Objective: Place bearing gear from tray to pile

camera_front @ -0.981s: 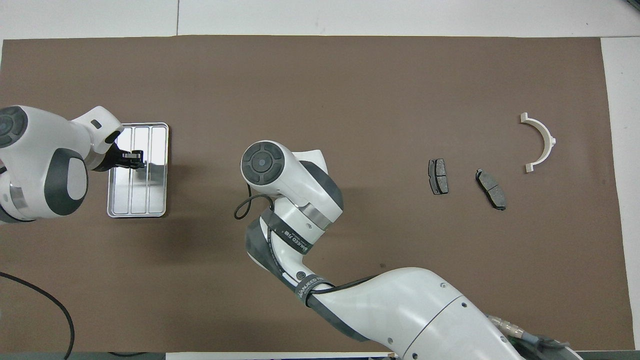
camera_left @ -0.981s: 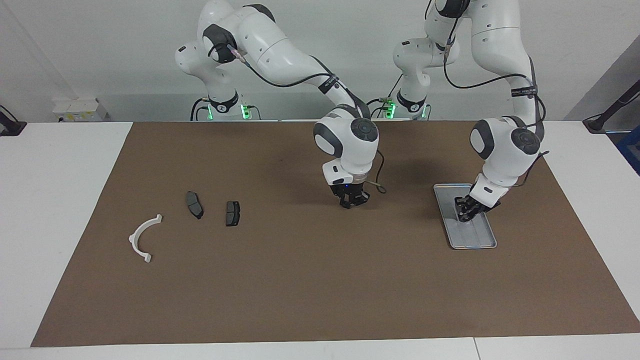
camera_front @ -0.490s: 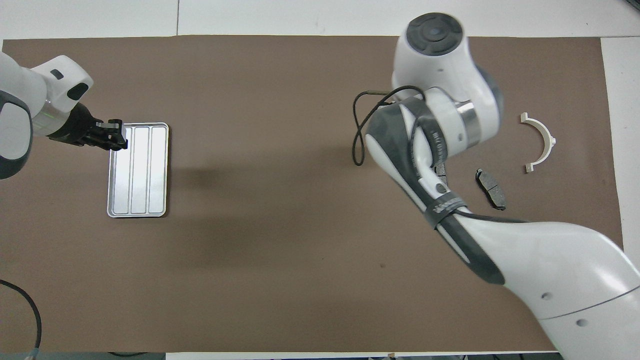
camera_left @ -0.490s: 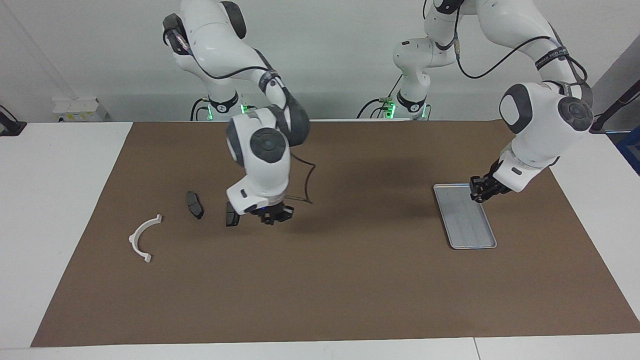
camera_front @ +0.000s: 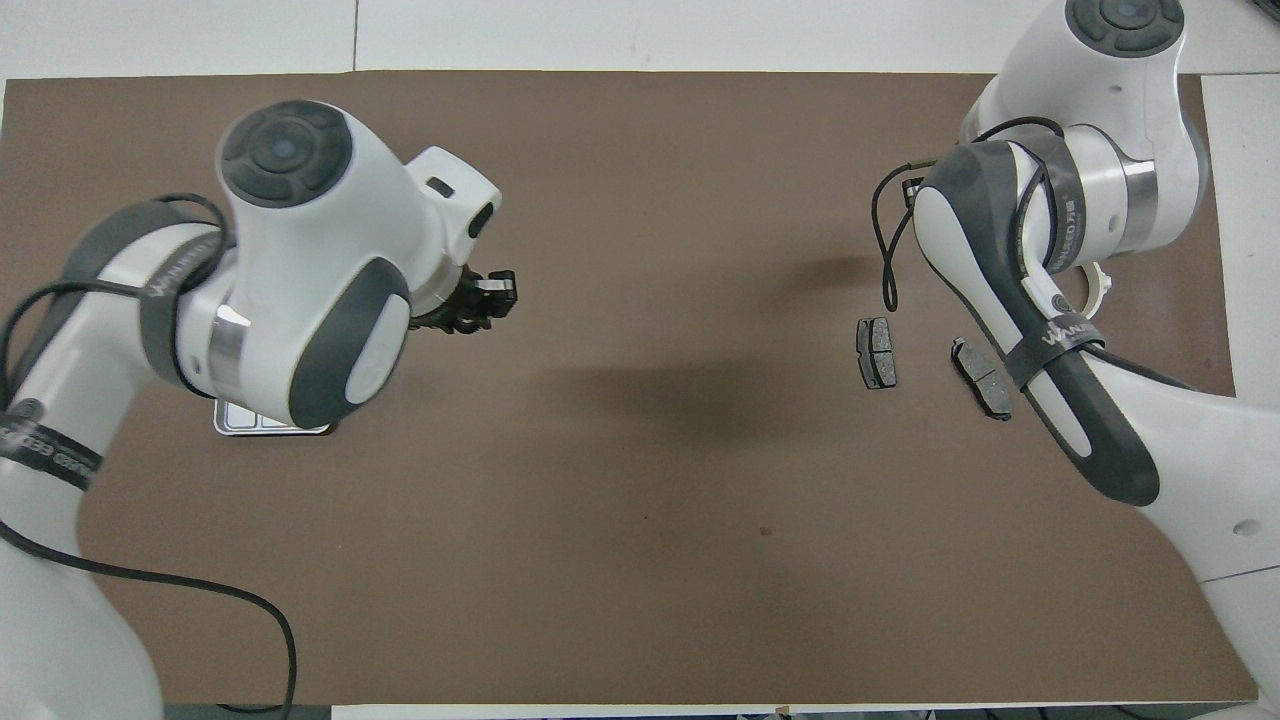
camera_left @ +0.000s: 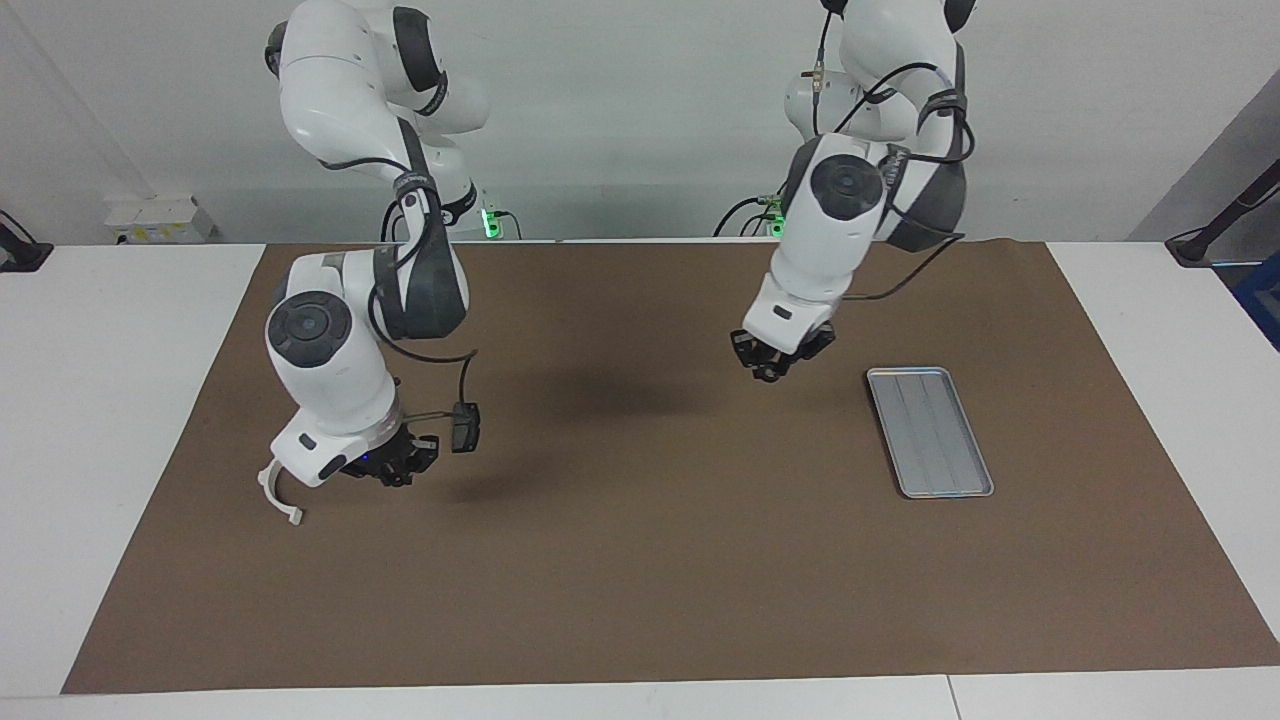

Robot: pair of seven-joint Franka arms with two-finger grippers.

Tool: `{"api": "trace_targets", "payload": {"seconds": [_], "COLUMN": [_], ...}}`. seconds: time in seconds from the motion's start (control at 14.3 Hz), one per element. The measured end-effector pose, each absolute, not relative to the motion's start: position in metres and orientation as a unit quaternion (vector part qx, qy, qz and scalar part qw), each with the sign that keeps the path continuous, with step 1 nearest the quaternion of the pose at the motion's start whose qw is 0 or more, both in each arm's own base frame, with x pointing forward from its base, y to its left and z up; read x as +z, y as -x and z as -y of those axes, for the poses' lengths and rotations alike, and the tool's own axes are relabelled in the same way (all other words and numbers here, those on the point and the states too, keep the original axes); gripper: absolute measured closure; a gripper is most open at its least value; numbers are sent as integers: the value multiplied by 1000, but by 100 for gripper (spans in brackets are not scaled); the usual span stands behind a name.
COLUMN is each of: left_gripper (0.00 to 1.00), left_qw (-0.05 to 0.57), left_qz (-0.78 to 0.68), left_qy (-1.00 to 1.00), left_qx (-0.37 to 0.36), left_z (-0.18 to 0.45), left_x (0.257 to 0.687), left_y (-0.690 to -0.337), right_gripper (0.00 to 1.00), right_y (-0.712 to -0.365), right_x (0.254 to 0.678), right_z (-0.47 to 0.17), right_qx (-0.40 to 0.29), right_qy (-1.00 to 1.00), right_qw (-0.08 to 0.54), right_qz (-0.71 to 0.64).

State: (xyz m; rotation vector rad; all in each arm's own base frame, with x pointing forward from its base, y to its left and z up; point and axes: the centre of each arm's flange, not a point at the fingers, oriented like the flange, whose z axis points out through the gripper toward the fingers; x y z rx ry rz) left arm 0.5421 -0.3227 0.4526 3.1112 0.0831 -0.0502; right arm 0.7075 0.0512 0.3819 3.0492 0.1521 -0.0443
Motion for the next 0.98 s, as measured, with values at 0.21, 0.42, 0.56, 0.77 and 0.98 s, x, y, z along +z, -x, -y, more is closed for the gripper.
{"api": "trace_targets", "payload": {"seconds": [0.21,0.42,0.56,0.77,0.98], "left_gripper": [65,65,65,65,65], "left_qw": [23,26,26,28,32], "left_qz": [-23,-23,-18,-7,-4], "left_qy": [-999,-999,-999,-1000,-999], "left_qx": [-3,-1,-3,-6,-1], "left_z": [364,367,375,391,399], "left_x": [419,389,360,329,326], "left_y": [-514,-509,-507,-501,-498], "right_gripper": [76,76,76,76,60], "right_y": [-708,-706,-706,-706,-706], "right_x": [343,308,294,288,288], "right_z": [-31,-17,-13,-9,-9], "right_qx": [7,20,26,31,31], "right_qy": [-997,-996,-997,-997,-997], "right_qw": [39,35,33,32,32], "right_qz": [-69,-74,-72,-70,-70]}}
